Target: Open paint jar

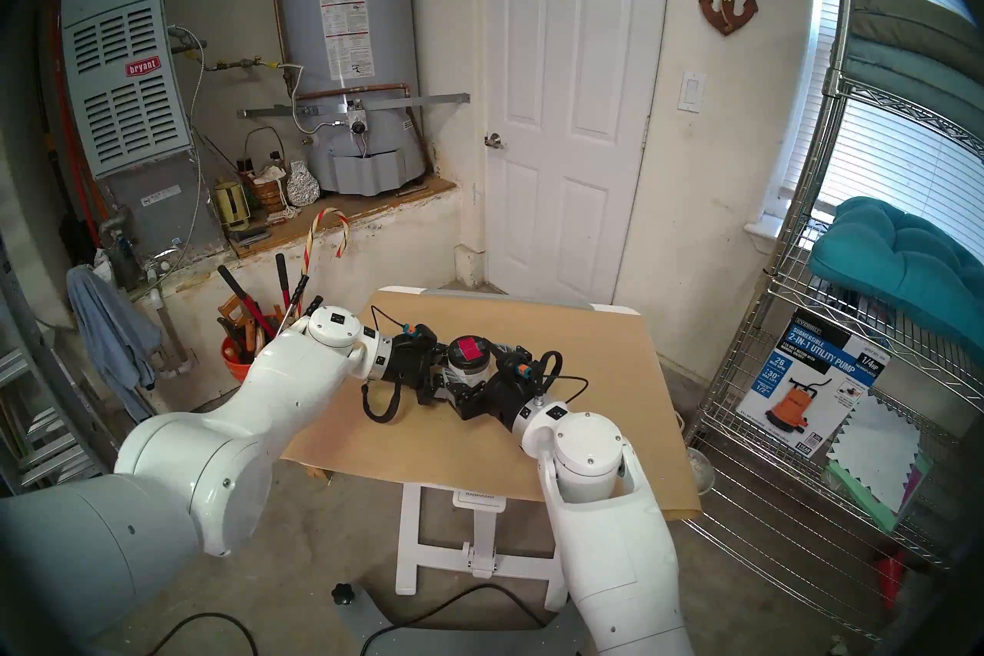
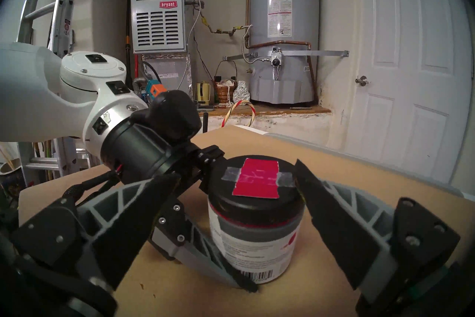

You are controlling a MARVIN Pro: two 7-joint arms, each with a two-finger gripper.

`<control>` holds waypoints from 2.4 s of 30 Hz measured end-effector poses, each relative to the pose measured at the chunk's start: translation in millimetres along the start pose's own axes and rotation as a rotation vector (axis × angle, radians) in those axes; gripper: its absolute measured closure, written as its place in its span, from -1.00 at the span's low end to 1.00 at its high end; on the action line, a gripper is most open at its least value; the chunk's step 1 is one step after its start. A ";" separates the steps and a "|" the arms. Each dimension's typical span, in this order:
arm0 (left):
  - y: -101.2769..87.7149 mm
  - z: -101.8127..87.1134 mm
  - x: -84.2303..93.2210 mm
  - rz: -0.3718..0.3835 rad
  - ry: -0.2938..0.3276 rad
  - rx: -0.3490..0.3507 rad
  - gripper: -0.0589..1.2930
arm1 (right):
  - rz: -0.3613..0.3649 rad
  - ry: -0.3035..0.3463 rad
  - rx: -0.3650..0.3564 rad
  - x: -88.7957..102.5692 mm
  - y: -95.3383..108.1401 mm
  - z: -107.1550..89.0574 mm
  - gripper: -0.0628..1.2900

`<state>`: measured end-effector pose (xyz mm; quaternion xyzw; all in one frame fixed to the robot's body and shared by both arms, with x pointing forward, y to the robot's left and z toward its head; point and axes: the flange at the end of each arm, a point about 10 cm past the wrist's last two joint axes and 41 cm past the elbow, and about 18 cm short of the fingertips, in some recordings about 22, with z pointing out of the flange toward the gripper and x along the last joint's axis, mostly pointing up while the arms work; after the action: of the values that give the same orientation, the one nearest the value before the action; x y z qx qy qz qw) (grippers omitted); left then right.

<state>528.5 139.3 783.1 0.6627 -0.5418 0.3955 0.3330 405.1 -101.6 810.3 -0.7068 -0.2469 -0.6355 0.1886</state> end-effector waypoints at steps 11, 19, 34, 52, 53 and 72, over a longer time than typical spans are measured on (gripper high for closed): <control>-0.2 0.1 -0.5 -0.006 0.002 -0.001 -0.18 | -0.017 -0.005 -0.006 -0.8 6.0 10.6 -0.93; -0.6 0.2 -0.6 -0.010 0.002 -0.003 -0.18 | -0.027 -0.006 -0.011 0.9 9.4 14.4 -0.93; -1.4 0.3 -0.3 -0.009 0.000 -0.006 -0.18 | -0.012 -0.030 -0.019 -3.3 12.4 21.5 -0.93; -2.2 -0.3 -0.4 -0.004 -0.002 -0.005 -0.18 | -0.026 -0.026 0.081 -6.6 26.5 24.1 -0.32; -2.2 -0.4 -0.3 -0.004 -0.003 -0.004 -0.18 | -0.030 -0.025 0.093 -6.9 28.5 24.3 -0.32; -0.9 -1.3 1.9 0.000 -0.011 -0.006 -0.18 | -0.040 -0.005 0.362 -8.8 71.9 33.7 -0.22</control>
<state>529.3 139.7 785.4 0.6639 -0.5448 0.3903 0.3318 473.9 -141.0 801.0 -0.6580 -0.3715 -0.5826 0.2994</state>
